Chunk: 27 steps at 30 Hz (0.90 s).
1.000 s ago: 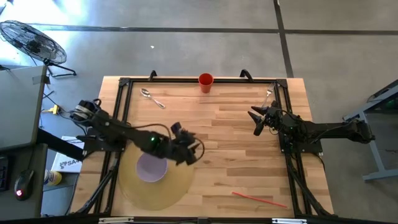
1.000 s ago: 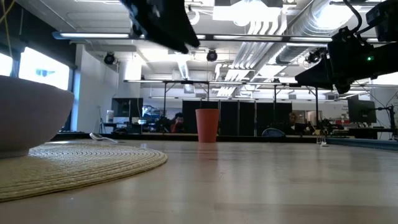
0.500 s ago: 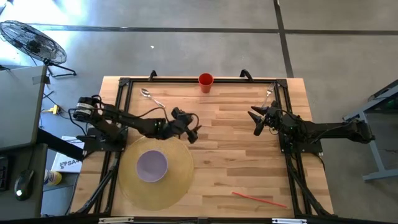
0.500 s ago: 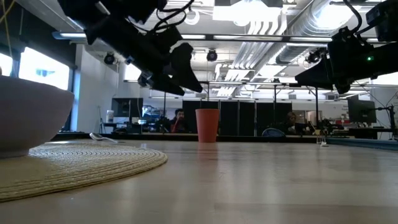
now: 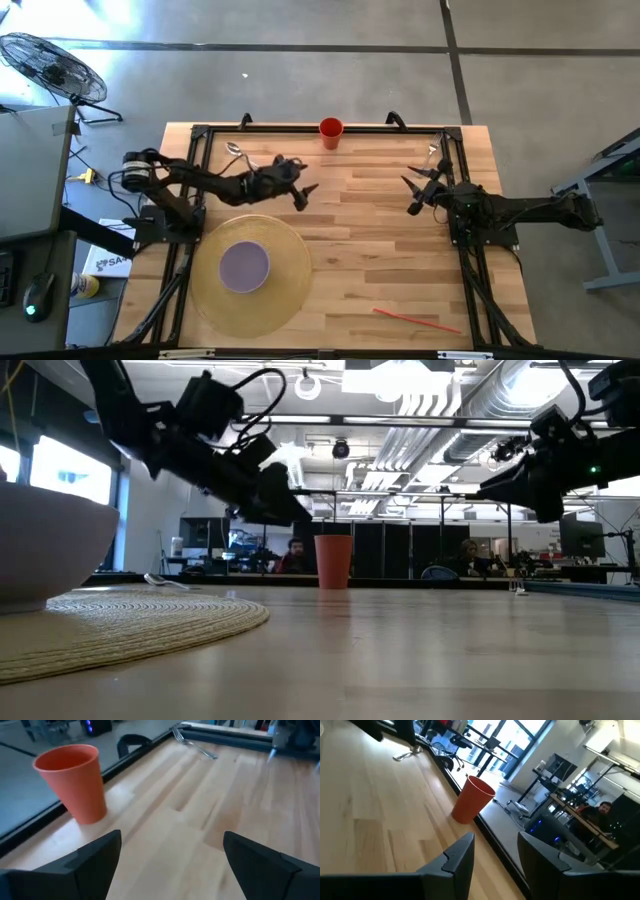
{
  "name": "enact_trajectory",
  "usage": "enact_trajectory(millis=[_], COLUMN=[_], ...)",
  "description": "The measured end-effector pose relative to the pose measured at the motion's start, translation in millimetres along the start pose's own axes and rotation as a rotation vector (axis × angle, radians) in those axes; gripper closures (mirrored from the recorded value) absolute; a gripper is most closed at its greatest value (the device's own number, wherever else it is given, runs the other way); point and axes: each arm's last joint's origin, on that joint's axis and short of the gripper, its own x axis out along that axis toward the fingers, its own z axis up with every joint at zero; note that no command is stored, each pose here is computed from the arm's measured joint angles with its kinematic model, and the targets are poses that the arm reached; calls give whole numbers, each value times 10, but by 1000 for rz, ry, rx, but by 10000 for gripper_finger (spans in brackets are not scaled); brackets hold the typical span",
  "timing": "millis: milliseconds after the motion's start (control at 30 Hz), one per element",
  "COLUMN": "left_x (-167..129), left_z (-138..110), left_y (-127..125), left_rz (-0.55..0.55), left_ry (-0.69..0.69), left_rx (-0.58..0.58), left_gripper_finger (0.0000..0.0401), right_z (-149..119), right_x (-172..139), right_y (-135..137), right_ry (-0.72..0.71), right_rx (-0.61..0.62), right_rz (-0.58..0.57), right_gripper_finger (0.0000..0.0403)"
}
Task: Pick & Place Utensil
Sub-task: Put the orange cup to the top right of the purple bowl on the brown mat
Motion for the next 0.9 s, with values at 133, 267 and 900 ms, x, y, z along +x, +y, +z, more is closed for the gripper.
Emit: enact_trajectory(millis=[133, 267, 900], left_x=[-18, -13, 691], left_z=[-79, -135, 151], left_y=[200, 386, 1161], left_rz=[-16, -21, 180], left_ry=[-34, -21, 168], left_rx=[-11, -7, 36], left_gripper_finger=[55, 55, 202], right_z=[55, 150, 273], right_x=[-3, -20, -13], right_y=[9, 12, -97], right_ry=[-81, -170, -299], right_rx=[299, 735, 871], right_rz=[98, 288, 140], right_gripper_finger=[256, 258, 258])
